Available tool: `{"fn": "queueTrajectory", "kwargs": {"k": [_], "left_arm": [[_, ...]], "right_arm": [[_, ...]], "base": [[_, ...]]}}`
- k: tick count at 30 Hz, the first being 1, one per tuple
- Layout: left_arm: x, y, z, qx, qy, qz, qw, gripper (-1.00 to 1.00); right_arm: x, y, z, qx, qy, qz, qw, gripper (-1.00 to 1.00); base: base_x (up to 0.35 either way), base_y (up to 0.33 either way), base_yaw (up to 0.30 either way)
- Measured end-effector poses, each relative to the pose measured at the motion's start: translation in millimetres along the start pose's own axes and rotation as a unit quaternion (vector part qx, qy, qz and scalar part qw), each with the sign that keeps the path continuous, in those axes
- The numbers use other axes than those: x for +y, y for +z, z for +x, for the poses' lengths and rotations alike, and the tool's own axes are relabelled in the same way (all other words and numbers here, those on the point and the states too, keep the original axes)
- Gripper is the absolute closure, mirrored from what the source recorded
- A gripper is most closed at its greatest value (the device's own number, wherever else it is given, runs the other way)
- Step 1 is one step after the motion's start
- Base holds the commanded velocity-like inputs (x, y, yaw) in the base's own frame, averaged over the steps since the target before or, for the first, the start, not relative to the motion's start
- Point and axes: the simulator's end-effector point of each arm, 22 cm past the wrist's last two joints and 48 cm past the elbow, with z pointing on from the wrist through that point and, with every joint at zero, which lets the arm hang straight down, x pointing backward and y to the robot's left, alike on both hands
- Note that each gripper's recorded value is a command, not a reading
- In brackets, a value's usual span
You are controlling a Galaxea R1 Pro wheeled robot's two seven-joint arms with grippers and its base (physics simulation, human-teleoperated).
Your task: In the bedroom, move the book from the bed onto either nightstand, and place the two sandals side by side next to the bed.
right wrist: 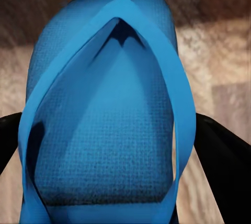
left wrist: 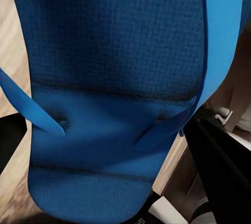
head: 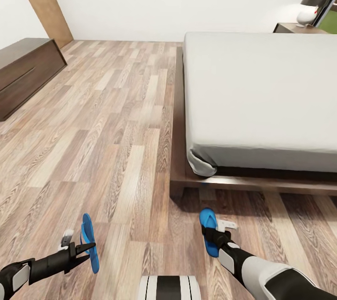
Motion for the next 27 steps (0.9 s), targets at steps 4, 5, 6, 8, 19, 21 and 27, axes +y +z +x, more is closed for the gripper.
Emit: {"fn": "queueTrajectory", "kwargs": {"k": [4,5,6,8,19,21,27], "left_arm": [[0,-0.2,0,0.001,-0.001,0.0,1.0,1.0],[0,-0.2,0,0.001,-0.001,0.0,1.0,1.0],[0,-0.2,0,0.001,-0.001,-0.001,1.0,1.0],[0,-0.3,0,0.001,-0.001,-0.001,1.0,1.0],[0,-0.3,0,0.0,-0.002,0.001,1.0,1.0],[0,-0.3,0,0.0,-0.002,0.001,1.0,1.0],[8,2.0,3,0.003,-0.008,-0.003,1.0,1.0]], "right_arm": [[1,-0.1,-4,-0.008,0.004,0.0,1.0,1.0],[1,0.0,-4,-0.01,0.005,0.0,0.9999,1.0],[1,0.0,-5,-0.012,0.005,-0.001,0.9999,1.0],[1,-0.1,-6,-0.013,0.006,-0.001,0.9999,1.0],[-1,-0.4,-10,-0.024,0.024,0.004,0.9994,1.0],[-1,-0.6,-12,-0.028,0.028,0.005,0.9992,1.0],[-3,3.8,-9,-0.037,0.031,0.007,0.9988,1.0]], "base": [[0.0,0.0,0.0],[0.0,0.0,0.0],[0.0,0.0,0.0],[0.0,0.0,0.0],[0.0,0.0,0.0],[0.0,0.0,0.0],[0.0,0.0,0.0]]}}
